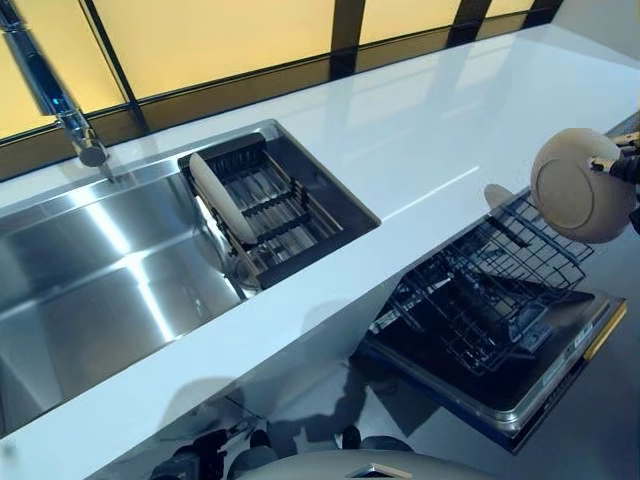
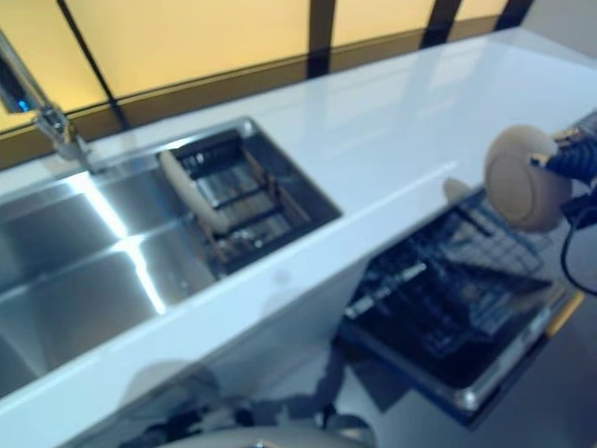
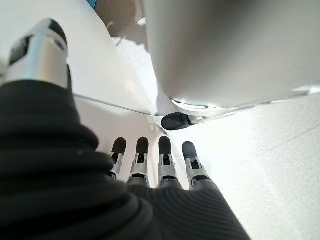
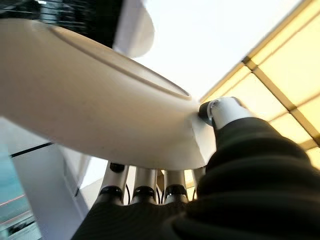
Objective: Take plates into dishwasher
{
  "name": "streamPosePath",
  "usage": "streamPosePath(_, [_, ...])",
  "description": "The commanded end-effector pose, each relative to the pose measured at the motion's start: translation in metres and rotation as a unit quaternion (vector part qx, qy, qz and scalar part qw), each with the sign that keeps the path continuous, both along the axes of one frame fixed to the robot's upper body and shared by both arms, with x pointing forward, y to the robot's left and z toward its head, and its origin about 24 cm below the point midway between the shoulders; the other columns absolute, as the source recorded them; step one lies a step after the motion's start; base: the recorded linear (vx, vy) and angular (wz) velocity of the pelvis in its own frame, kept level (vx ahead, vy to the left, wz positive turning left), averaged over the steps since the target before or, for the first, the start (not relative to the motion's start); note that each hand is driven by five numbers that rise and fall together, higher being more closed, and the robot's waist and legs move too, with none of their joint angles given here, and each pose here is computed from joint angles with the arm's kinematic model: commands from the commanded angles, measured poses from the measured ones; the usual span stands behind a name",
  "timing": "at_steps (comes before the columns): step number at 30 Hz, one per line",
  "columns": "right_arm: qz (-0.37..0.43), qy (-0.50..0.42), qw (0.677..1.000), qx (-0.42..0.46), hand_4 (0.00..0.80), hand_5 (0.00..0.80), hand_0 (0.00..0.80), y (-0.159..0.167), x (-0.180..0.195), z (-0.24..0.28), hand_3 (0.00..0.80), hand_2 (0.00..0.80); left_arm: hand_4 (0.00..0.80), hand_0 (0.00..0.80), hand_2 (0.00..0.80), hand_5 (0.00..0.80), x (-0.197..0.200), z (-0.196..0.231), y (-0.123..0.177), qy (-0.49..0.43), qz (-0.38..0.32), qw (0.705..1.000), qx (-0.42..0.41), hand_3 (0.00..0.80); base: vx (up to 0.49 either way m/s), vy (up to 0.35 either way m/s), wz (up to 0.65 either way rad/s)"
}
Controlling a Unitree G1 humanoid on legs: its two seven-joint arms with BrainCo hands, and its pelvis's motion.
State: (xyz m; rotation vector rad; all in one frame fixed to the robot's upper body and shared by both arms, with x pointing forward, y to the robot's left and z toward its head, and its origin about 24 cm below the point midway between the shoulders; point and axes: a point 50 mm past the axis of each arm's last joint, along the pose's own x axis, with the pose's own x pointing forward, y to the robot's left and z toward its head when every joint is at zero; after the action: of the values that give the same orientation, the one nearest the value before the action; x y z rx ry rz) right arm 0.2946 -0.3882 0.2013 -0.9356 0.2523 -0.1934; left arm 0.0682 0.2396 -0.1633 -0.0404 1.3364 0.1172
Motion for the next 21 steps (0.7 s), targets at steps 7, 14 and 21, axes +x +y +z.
streamPosePath(7, [0.058, -0.006, 0.998, -0.038, 0.800, 0.800, 0.800, 0.019, 0.004, -0.013, 0.800, 0.800, 0.000, 0.000, 0.000, 0.000, 0.012, 0.005, 0.014, -0.016, 0.022, 0.999, 0.023, 0.000, 0.000, 0.000, 0.00])
streamPosePath(14, [0.085, 0.036, 0.996, -0.023, 0.800, 0.800, 0.800, 0.033, 0.004, -0.052, 0.800, 0.800, 0.000, 0.000, 0.000, 0.000, 0.014, 0.006, 0.014, -0.019, 0.019, 0.999, 0.021, 0.000, 0.000, 0.000, 0.00])
streamPosePath(21, [0.110, 0.075, 0.991, 0.004, 0.800, 0.800, 0.800, 0.054, 0.008, -0.088, 0.800, 0.800, 0.000, 0.000, 0.000, 0.000, 0.018, 0.006, 0.011, -0.027, 0.014, 0.999, 0.015, 0.000, 0.000, 0.000, 0.00])
